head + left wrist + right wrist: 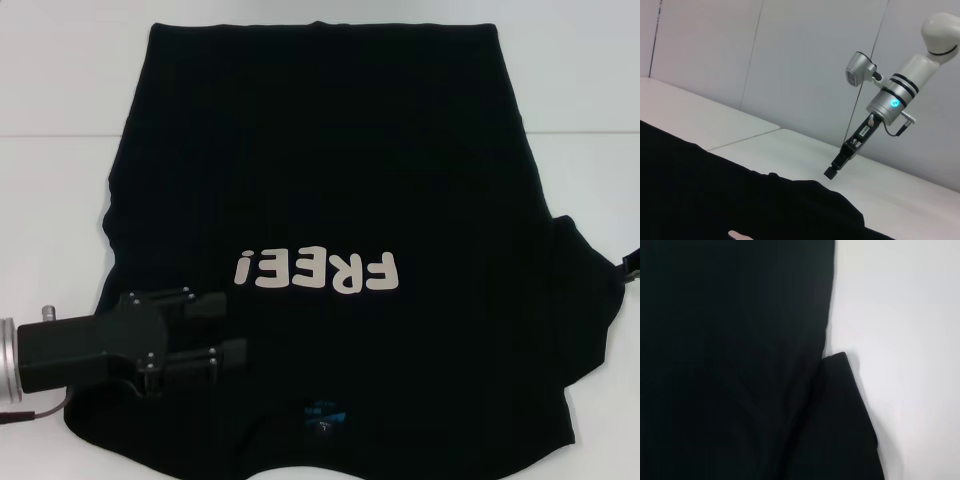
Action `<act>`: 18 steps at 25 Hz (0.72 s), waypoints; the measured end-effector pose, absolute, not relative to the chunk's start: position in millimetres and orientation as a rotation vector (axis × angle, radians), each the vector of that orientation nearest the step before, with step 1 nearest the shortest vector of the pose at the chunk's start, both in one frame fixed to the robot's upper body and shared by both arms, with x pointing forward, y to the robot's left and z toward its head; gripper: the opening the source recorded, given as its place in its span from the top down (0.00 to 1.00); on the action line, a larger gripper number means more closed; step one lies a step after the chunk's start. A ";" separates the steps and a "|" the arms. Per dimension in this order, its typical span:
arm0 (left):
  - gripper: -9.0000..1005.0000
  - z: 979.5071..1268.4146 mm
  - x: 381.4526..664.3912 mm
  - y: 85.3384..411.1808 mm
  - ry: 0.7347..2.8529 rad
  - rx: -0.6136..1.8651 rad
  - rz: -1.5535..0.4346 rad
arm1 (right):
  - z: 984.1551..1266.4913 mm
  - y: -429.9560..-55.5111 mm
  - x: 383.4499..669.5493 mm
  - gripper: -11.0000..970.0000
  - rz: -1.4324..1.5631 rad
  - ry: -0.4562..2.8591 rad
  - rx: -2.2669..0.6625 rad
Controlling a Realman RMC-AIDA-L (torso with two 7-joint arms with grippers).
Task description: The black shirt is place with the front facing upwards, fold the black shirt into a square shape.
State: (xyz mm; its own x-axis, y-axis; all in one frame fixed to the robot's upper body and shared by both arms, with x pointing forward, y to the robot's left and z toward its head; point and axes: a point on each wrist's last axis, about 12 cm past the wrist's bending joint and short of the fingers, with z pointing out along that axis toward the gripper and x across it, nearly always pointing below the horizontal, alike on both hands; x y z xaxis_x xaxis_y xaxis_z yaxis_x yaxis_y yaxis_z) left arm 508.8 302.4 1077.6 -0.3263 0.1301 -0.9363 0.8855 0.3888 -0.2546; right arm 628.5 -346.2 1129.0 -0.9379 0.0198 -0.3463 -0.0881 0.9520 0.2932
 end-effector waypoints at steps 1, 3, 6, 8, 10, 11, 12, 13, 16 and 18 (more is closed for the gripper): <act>0.30 1077.2 508.4 302.4 1.728 0.895 -1.031 | 1128.0 -345.8 628.5 0.79 0.433 2.755 -0.050; 0.30 1077.0 508.2 302.4 1.728 0.894 -1.032 | 1126.2 -344.2 629.1 0.72 0.421 2.756 -0.055; 0.30 1077.0 508.1 302.3 1.729 0.894 -1.032 | 1122.5 -342.3 629.5 0.57 0.400 2.767 -0.064; 0.30 1077.0 508.1 302.4 1.729 0.894 -1.032 | 1120.1 -341.5 630.0 0.47 0.390 2.769 -0.061; 0.30 1076.8 508.0 302.1 1.729 0.897 -1.033 | 1118.0 -339.8 630.8 0.39 0.383 2.766 -0.060; 0.30 1076.7 507.9 302.1 1.730 0.897 -1.033 | 1117.5 -338.7 631.1 0.35 0.383 2.764 -0.062; 0.30 1076.6 507.8 302.1 1.730 0.897 -1.033 | 1116.7 -337.3 631.3 0.31 0.384 2.764 -0.064; 0.30 1076.5 507.7 302.2 1.731 0.896 -1.033 | 1115.8 -335.7 631.6 0.27 0.387 2.764 -0.067; 0.30 1076.4 507.6 302.4 1.732 0.894 -1.033 | 1112.7 -330.5 632.7 0.23 0.395 2.768 -0.076; 0.30 1076.5 507.7 302.4 1.732 0.894 -1.033 | 1111.3 -327.5 633.2 0.23 0.400 2.770 -0.081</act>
